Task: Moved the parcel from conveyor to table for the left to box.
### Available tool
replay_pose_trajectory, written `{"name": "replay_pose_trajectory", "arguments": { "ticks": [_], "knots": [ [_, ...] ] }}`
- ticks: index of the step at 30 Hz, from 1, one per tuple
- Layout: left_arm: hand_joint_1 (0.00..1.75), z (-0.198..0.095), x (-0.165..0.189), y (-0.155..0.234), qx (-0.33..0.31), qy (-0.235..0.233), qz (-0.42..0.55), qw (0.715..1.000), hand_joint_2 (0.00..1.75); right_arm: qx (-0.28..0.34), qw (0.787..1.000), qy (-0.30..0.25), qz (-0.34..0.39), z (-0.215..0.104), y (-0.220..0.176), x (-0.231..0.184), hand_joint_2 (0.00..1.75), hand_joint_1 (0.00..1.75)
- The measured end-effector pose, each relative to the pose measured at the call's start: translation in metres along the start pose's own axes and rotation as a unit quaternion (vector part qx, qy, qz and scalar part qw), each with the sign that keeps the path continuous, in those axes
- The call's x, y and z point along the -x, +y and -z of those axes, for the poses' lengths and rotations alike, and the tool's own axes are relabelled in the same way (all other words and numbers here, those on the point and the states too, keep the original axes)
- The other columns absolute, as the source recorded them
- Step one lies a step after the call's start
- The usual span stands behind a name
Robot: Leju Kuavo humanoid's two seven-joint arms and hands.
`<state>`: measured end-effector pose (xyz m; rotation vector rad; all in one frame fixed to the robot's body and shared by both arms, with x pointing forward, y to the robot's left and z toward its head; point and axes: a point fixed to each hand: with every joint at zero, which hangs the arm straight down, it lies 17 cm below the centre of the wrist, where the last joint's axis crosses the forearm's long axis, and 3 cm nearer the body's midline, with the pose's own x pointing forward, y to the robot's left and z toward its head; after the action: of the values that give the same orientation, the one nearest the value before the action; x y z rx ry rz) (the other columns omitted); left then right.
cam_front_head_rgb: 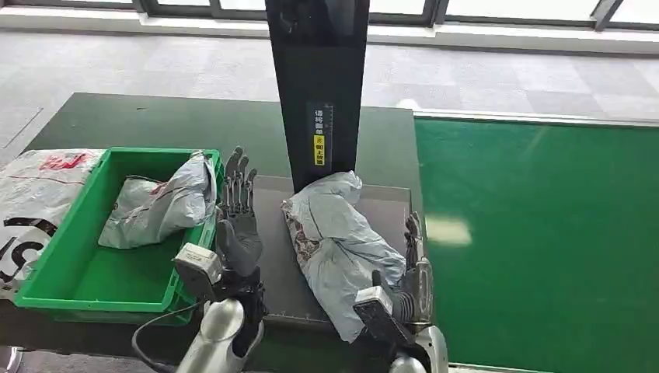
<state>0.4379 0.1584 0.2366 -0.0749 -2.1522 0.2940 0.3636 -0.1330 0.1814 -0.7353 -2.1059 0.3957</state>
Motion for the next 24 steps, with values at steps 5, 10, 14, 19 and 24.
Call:
{"name": "replay_pose_trajectory", "arguments": {
  "ticks": [5, 10, 14, 19, 24],
  "knots": [
    [0.0, -0.001, -0.002, 0.001, 0.002, 0.0, 0.01, 1.0, 0.0, 0.017, 1.0, -0.001, 0.004, 0.0, -0.015, -0.001, 0.0, 0.0],
    [0.0, -0.005, -0.004, 0.005, 0.002, -0.004, 0.053, 0.999, 0.0, 0.08, 0.994, -0.008, 0.074, 0.009, -0.054, -0.011, 0.0, 0.0],
    [0.0, -0.007, -0.006, -0.003, 0.02, -0.01, 0.111, 0.994, 0.0, 0.17, 0.978, -0.02, 0.118, 0.01, -0.112, -0.022, 0.0, 0.0],
    [0.0, -0.012, -0.004, -0.016, 0.044, -0.012, 0.135, 0.99, 0.0, 0.225, 0.965, -0.027, 0.132, 0.01, -0.153, -0.03, 1.75, 0.0],
    [0.0, -0.026, 0.005, -0.047, 0.107, -0.018, 0.19, 0.976, 0.0, 0.305, 0.94, -0.046, 0.146, 0.014, -0.215, -0.043, 1.75, 0.0]
  ]
}}
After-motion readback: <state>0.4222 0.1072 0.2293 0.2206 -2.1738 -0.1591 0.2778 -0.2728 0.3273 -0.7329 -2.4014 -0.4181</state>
